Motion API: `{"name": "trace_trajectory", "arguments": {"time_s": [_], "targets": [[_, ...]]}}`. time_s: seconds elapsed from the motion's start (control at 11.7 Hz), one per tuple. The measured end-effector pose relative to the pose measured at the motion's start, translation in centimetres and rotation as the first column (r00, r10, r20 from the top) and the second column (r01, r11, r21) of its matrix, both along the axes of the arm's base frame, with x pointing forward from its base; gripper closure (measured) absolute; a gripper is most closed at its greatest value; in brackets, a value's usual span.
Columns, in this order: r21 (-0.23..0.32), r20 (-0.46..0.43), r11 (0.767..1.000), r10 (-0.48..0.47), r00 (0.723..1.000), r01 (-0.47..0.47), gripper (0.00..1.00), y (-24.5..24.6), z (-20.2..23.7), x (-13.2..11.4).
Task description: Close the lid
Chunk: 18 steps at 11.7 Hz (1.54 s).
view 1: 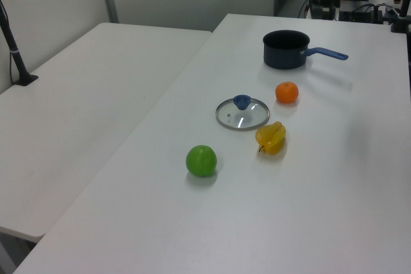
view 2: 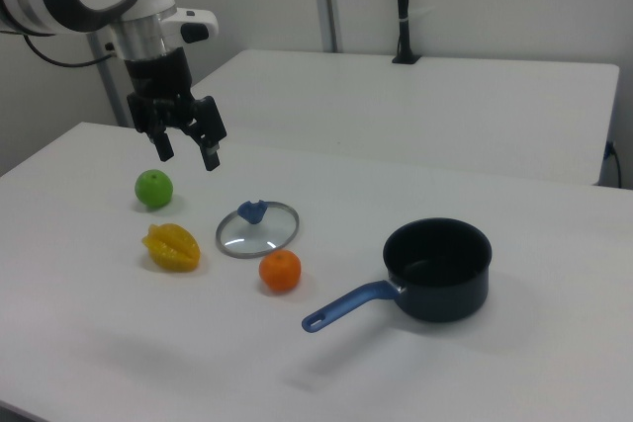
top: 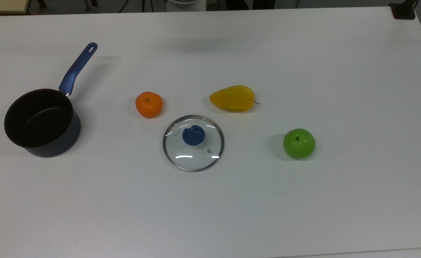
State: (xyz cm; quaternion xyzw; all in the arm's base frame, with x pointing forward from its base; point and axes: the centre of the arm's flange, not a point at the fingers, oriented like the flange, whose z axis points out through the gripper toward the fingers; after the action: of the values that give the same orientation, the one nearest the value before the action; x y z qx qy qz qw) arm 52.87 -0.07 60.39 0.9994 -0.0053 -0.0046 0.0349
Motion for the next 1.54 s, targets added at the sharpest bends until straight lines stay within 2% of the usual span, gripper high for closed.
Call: {"name": "trace_trajectory", "arguments": {"time_s": [0.51,0.77,0.94,1.2,1.54], "targets": [[0.002,0.0,1.0,0.007,1.0,-0.007,0.0,-0.1,0.0,0.0],[0.062,0.093,0.998,0.021,0.995,-0.027,0.0,0.9,-1.2,1.6],[0.069,0.138,0.996,0.046,0.989,-0.056,0.0,2.1,-3.9,3.3],[0.064,0.206,0.991,0.103,0.973,-0.119,0.0,5.7,-10.3,6.9],[0.058,0.292,0.986,0.132,0.947,-0.156,0.0,8.1,-18.6,10.8]]}}
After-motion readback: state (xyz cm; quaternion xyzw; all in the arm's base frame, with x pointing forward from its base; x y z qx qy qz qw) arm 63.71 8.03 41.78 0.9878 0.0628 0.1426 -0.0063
